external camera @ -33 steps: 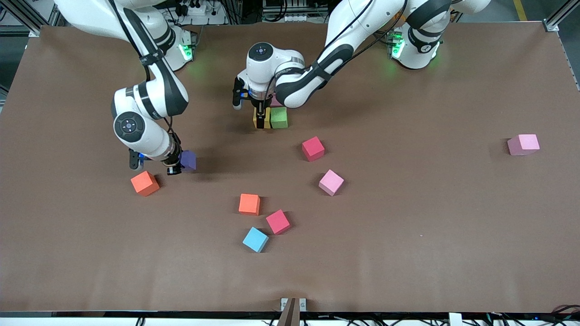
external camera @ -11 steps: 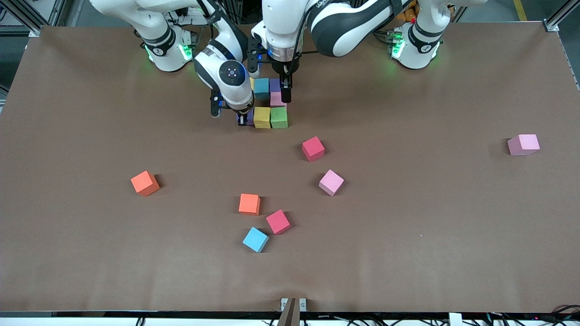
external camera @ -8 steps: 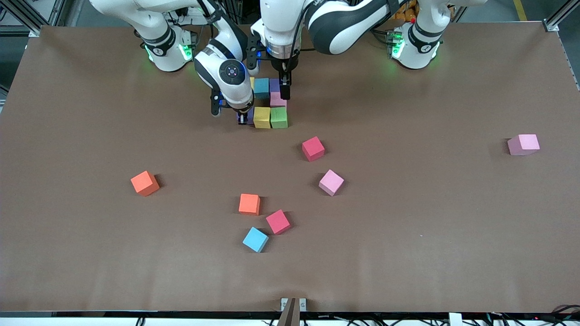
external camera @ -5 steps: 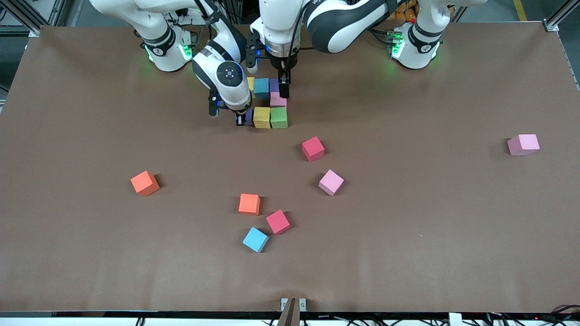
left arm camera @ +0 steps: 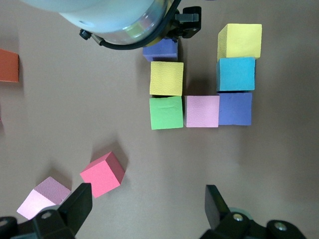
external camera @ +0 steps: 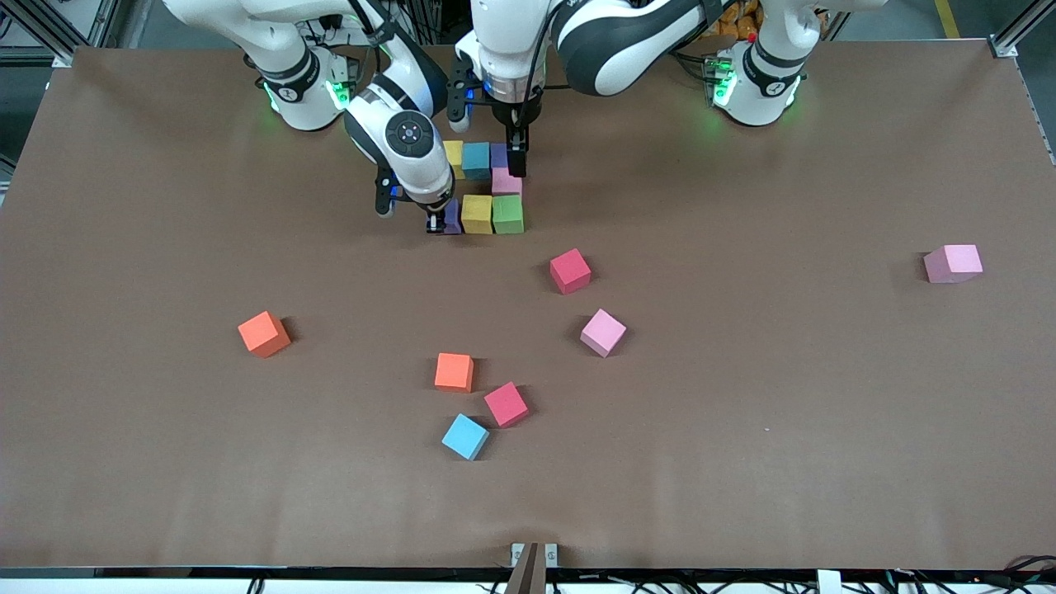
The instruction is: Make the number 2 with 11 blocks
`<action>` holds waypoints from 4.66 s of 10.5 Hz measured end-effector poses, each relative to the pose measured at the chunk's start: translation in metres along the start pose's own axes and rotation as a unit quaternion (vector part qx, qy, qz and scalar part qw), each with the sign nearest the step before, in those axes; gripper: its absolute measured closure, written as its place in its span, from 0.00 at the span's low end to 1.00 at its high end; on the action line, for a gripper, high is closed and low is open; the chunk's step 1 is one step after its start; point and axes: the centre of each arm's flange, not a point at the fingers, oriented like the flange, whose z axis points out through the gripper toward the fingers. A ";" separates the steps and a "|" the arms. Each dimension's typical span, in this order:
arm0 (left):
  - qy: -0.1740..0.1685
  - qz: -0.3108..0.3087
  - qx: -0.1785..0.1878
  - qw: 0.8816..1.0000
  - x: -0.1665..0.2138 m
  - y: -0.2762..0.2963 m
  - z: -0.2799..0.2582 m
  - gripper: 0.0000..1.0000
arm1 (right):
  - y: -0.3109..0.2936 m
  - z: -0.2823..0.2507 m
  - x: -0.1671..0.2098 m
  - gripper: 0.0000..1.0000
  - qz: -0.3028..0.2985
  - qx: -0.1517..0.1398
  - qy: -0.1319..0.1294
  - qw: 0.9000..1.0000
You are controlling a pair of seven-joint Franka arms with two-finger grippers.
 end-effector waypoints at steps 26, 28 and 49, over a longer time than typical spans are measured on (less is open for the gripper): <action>-0.002 0.000 -0.008 1.000 0.000 0.000 0.007 0.00 | 0.008 0.010 0.001 0.00 0.004 0.005 -0.007 1.000; -0.002 -0.001 -0.008 1.000 0.000 -0.001 0.007 0.00 | 0.007 0.008 0.001 0.00 0.003 0.003 -0.003 1.000; 0.044 -0.206 0.012 0.978 -0.079 -0.170 0.117 0.00 | -0.158 -0.081 0.239 0.00 -0.691 0.020 0.045 0.721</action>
